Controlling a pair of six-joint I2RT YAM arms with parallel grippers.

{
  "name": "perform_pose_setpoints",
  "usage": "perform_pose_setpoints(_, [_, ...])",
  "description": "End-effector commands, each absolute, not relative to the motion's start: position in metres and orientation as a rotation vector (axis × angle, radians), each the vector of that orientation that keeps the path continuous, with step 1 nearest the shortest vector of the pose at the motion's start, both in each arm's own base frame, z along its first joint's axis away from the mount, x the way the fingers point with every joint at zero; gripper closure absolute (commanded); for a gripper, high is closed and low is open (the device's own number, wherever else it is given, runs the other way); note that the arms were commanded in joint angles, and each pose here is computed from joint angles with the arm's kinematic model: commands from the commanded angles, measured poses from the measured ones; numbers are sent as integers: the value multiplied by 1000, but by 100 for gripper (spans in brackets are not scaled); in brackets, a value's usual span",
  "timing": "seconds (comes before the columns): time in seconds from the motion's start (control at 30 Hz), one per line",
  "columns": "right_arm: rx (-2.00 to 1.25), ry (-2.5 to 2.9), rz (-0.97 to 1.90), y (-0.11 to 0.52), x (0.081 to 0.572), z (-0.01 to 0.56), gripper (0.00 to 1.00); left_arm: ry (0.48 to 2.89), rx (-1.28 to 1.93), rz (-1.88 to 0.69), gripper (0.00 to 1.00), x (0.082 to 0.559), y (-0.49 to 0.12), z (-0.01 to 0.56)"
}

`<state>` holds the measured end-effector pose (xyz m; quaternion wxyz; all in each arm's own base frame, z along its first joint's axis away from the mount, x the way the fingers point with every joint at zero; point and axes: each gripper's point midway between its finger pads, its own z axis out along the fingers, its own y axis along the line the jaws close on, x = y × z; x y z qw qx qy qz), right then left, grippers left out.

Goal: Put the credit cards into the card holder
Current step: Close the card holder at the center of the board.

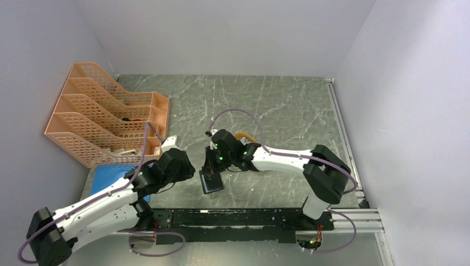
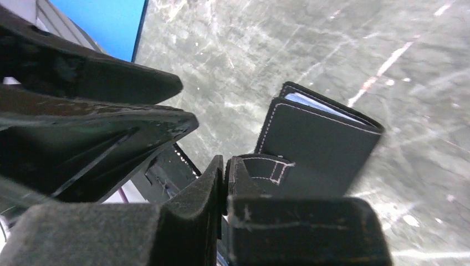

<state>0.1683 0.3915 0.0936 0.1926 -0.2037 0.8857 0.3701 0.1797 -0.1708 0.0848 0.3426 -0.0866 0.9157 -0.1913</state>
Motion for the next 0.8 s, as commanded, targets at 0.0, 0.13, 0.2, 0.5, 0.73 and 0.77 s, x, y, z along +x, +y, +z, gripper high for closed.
perform_pose_setpoints(0.0, [-627,2480,1122,422,157,93,100,2348,-295,-419,55,177,-148,96])
perform_pose_setpoints(0.13, [-669,2487,1156,432,145,92,65,2307,-333,-435,54,177,-142,109])
perform_pose_setpoints(0.2, [-673,2481,1161,430,144,98,50,2286,-342,-445,54,178,-140,116])
perform_pose_setpoints(0.5, [-654,2376,1013,372,148,149,27,2247,-304,-448,33,181,-138,137])
perform_pose_setpoints(0.73, [-512,2429,823,319,157,115,50,2341,-160,-578,29,176,-176,118])
perform_pose_setpoints(0.77, [-503,2439,818,317,156,110,51,2357,-148,-600,29,176,-184,114])
